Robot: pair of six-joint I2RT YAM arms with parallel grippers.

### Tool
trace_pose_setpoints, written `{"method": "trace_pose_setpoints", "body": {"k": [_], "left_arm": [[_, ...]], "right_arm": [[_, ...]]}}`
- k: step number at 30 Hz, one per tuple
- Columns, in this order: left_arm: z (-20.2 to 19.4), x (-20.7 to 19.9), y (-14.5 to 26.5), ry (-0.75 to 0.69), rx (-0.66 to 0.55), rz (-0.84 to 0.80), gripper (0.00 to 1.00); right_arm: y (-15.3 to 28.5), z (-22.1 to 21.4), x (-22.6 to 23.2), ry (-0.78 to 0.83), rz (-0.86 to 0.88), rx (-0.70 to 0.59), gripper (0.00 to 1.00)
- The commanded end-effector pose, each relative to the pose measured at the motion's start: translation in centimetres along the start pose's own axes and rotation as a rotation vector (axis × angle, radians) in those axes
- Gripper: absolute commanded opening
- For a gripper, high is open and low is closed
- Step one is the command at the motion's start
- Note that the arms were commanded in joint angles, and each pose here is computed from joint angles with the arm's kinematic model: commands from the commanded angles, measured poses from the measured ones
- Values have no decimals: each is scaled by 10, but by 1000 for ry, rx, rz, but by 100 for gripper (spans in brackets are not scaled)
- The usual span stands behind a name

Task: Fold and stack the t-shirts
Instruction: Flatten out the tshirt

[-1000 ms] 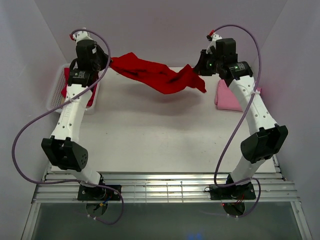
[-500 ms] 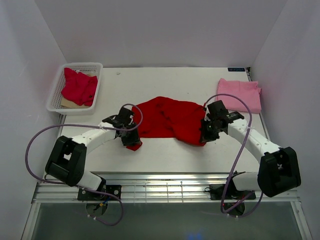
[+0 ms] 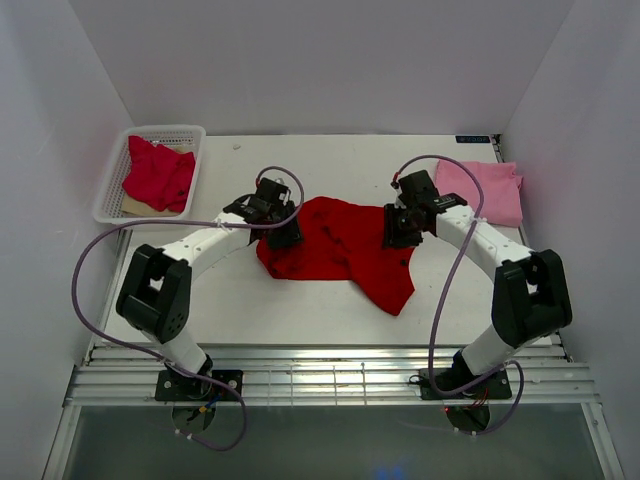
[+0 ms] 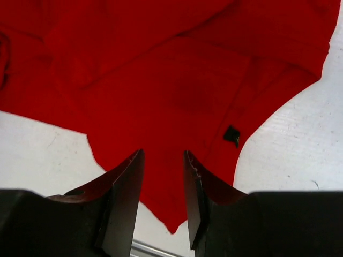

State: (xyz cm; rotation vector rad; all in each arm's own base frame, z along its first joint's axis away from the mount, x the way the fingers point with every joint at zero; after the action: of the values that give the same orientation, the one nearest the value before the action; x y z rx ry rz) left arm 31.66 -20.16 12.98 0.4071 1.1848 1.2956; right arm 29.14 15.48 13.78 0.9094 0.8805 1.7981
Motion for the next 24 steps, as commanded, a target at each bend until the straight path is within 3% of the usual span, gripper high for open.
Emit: {"method": "trace_pose_setpoints", "body": {"k": [1,13,20,23,24], "left_arm": [[-4,-25,-12,-46,28,-54,56],[-19,-26,-22,-110,43,-20,59],[-27,9,-26,-139,14,116,56],[-34,29,-23,-130,-2,185,47],[-41,40,-21,-113,7,227,29]], "right_arm": [[-18,12,-9,6,-61,-1,41],[-52,7,-31,17,-138,52,40],[-64,13,-38,17,-151,70,39],[-66,12,-40,13,-152,69,39],[-67,11,-41,13,-153,74,39]]}}
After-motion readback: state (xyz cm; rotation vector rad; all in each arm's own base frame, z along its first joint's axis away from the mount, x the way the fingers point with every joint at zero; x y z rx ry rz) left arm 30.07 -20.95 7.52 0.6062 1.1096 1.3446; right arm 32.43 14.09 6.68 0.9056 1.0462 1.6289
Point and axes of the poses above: each gripper's point midway between its finger pads, its own y axis back along the fingers, its own x axis along the line the jaws close on, z = x × y, the point moved 4 cm from there along y, back along the fingers, and after that the axes turned 7 degrees about y, right-handed, at the moved point
